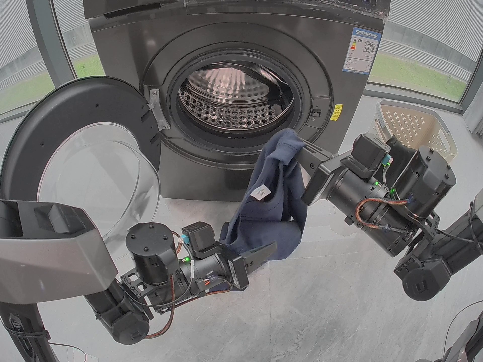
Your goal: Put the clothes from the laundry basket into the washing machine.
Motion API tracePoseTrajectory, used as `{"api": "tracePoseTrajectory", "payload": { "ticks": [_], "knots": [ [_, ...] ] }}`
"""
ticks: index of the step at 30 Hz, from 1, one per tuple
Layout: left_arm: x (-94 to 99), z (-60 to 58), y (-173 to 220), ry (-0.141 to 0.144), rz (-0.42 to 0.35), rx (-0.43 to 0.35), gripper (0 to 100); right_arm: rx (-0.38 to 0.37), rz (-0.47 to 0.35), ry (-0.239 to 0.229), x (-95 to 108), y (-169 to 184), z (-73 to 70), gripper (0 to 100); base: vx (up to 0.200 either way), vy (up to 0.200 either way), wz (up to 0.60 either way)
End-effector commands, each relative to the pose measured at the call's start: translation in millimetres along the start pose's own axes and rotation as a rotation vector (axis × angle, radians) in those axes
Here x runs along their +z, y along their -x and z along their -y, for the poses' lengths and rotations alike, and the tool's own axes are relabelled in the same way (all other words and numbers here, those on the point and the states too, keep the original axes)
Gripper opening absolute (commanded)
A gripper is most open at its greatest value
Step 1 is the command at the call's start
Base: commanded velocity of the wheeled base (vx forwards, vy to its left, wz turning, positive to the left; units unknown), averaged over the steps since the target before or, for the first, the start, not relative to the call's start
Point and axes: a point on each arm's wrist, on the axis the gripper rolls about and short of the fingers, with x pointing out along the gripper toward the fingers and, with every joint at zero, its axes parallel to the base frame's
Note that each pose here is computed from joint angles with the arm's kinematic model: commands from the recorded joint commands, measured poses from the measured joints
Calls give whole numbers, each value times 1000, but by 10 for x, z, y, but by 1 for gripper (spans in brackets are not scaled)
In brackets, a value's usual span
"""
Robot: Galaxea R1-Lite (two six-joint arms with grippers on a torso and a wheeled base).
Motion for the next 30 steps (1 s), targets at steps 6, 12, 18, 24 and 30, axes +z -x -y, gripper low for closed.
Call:
{"api": "tracePoseTrajectory", "payload": {
  "ticks": [6, 12, 18, 24, 30],
  "knots": [
    [-14, -75, -137, -2, 31, 35, 0, -4, 3, 0, 19, 18, 9, 0, 0, 0, 0],
    [329, 78, 156, -29, 107, 23, 0, -51, 29, 17, 135, 64, 148, 0, 0, 0, 0],
    [589, 197, 678, -106, 128, 60, 0, -107, 26, 24, 203, 194, 271, 0, 0, 0, 0],
    [861, 373, 953, -129, 190, 48, 0, -111, 61, 31, 371, 310, 255, 0, 0, 0, 0],
    [1082, 526, 1217, -151, 262, 36, 0, -137, 87, 48, 497, 437, 303, 0, 0, 0, 0]
  ]
}}
